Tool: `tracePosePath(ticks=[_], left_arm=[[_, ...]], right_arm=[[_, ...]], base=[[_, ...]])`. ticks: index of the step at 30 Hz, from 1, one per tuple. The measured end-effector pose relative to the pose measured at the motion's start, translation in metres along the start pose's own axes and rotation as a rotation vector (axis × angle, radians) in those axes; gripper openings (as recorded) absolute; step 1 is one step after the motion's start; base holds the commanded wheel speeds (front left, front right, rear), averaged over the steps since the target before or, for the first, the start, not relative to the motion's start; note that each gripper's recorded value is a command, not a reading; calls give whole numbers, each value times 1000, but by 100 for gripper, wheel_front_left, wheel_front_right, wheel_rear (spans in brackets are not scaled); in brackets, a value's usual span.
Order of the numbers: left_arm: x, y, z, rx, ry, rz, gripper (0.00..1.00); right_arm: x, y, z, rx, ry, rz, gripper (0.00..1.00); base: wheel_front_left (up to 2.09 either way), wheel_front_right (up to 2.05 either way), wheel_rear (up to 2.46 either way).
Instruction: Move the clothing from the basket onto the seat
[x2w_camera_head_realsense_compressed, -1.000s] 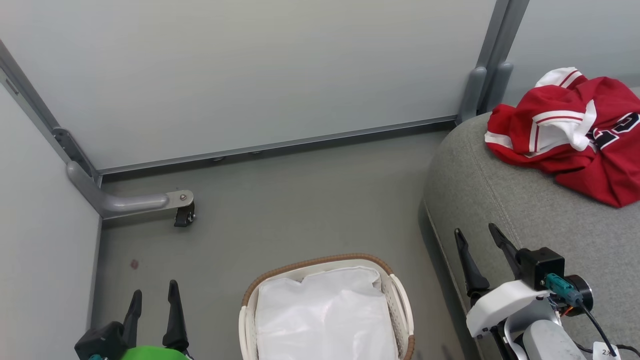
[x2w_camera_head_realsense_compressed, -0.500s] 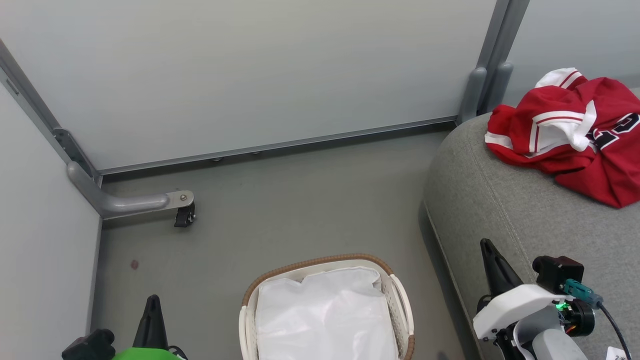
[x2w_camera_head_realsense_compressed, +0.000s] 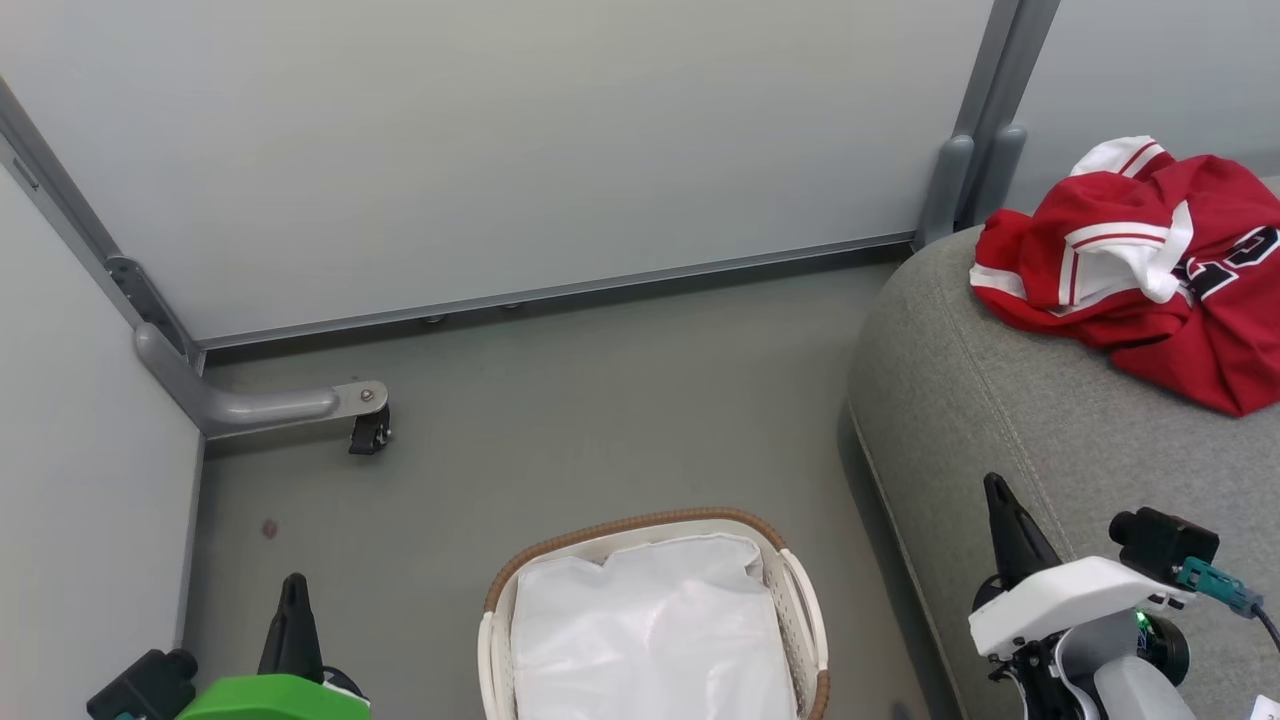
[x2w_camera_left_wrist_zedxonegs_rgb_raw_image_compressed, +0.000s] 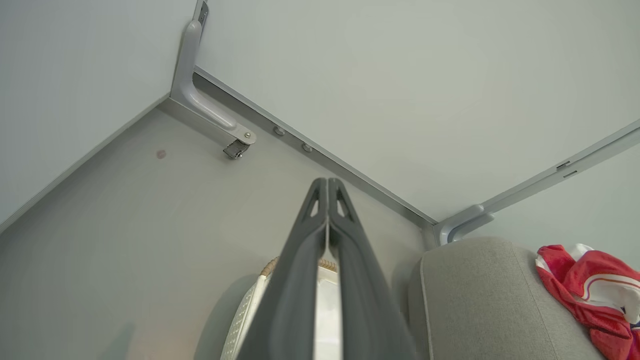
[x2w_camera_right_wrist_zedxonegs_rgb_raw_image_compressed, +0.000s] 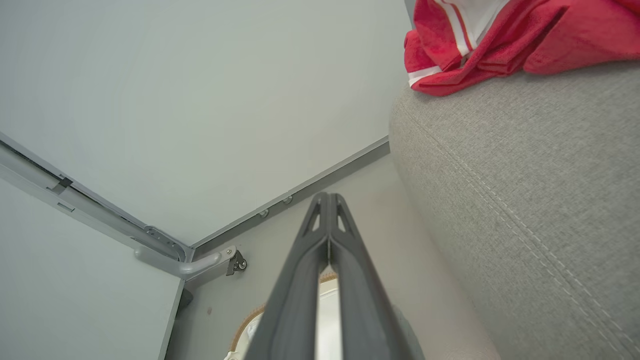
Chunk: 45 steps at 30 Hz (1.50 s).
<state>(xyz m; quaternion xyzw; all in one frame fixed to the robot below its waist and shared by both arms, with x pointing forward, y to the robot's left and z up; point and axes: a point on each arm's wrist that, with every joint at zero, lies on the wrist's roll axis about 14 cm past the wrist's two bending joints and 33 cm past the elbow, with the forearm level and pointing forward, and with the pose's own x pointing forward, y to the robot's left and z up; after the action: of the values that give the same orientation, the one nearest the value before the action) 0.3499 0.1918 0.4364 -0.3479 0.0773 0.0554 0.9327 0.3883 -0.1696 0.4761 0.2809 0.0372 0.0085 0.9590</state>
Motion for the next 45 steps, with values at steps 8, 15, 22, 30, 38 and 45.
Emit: tracePosePath(ticks=[8, 15, 22, 30, 38, 45], left_arm=[[3, -2, 5, -101, -2, 1, 0], [6, -5, 10, -187, -9, -4, 0], [9, -7, 14, -261, -12, -11, 0], [12, -11, 19, -342, -14, -24, 0], [14, -15, 23, -419, -15, -36, 0], [16, -19, 29, -481, -19, -51, 0]], right_arm=[[0, -3, 4, 120, -4, -18, 0], [0, -5, 8, 218, -9, -27, 0], [1, -7, 11, 307, -15, -31, 0], [1, -8, 15, 402, -21, -33, 0], [1, -9, 18, 489, -26, -32, 0], [0, -9, 21, 562, -29, -28, 0]], base=[[0, 0, 0], [0, 0, 0], [0, 0, 0], [0, 0, 0], [0, 0, 0], [0, 0, 0]])
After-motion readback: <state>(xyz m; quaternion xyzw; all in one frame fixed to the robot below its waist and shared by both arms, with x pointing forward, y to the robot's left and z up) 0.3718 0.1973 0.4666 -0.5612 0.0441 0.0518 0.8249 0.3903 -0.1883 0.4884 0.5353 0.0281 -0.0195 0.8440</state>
